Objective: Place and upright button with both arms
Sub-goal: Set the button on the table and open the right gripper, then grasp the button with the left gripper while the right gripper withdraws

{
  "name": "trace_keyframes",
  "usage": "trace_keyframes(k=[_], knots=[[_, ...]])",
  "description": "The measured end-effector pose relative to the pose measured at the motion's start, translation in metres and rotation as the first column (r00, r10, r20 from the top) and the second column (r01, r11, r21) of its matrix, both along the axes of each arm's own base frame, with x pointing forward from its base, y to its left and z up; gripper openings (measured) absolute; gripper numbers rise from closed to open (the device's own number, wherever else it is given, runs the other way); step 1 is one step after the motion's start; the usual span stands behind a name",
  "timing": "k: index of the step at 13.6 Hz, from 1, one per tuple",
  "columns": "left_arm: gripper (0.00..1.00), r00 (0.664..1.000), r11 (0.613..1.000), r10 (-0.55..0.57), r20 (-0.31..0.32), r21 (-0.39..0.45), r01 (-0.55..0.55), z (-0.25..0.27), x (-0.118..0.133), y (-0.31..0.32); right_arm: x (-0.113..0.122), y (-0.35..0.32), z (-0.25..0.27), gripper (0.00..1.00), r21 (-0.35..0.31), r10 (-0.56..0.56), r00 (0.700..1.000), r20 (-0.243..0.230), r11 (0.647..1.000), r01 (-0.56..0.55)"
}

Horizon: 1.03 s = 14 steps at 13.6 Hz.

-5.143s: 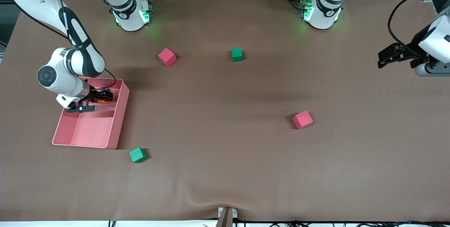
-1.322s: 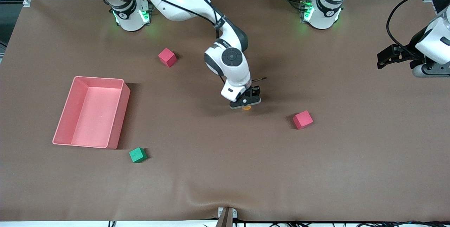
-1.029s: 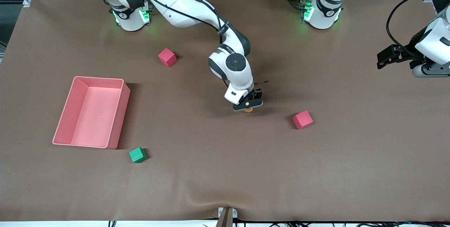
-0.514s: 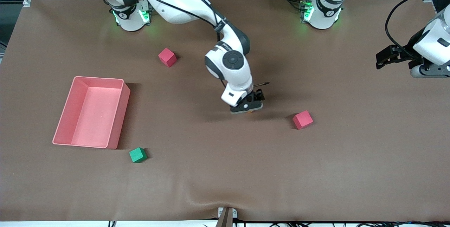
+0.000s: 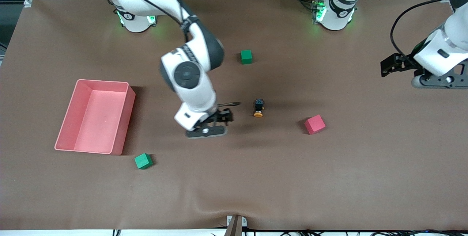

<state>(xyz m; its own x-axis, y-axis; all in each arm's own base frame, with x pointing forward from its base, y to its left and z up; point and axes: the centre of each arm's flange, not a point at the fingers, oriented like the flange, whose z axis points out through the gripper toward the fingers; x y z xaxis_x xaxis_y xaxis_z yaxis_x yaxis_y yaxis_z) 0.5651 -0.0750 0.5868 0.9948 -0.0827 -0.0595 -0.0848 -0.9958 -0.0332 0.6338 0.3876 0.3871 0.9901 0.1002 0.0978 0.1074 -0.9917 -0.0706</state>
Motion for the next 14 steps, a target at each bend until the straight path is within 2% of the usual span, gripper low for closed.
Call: trace_keyframes(k=[2, 5, 7, 9, 11, 12, 14], knots=[[1.0, 0.999, 0.999, -0.03, 0.015, -0.009, 0.031, -0.013, 0.009, -0.023, 0.008, -0.072, 0.022, 1.0, -0.007, 0.023, 1.0, -0.008, 1.0, -0.023], [1.0, 0.996, 0.996, -0.086, -0.022, -0.025, 0.085, -0.059, 0.03, -0.075, 0.01, -0.204, 0.055, 1.0, -0.003, 0.052, 0.999, -0.012, 0.999, -0.052], [1.0, 0.995, 0.998, -0.06, -0.082, -0.023, 0.058, -0.105, 0.04, -0.124, -0.007, -0.275, 0.076, 1.0, 0.001, 0.085, 0.996, -0.003, 0.996, -0.085], [1.0, 0.99, 0.999, -0.043, -0.138, -0.009, 0.042, -0.153, 0.039, -0.182, -0.026, -0.332, 0.098, 1.0, -0.012, 0.12, 0.993, -0.001, 0.993, -0.12], [1.0, 0.985, 0.999, -0.051, -0.167, -0.005, 0.051, -0.198, 0.037, -0.233, -0.039, -0.389, 0.118, 1.0, -0.015, 0.131, 0.991, -0.001, 0.991, -0.131], [1.0, 0.983, 0.998, -0.061, -0.17, -0.011, 0.06, -0.223, 0.037, -0.254, -0.045, -0.413, 0.125, 1.0, -0.012, 0.119, 0.993, -0.008, 0.993, -0.119], [1.0, 0.981, 0.997, -0.075, -0.177, -0.023, 0.072, -0.279, 0.036, -0.285, -0.057, -0.442, 0.134, 1.0, 0.001, 0.082, 0.995, -0.052, 0.997, -0.082]])
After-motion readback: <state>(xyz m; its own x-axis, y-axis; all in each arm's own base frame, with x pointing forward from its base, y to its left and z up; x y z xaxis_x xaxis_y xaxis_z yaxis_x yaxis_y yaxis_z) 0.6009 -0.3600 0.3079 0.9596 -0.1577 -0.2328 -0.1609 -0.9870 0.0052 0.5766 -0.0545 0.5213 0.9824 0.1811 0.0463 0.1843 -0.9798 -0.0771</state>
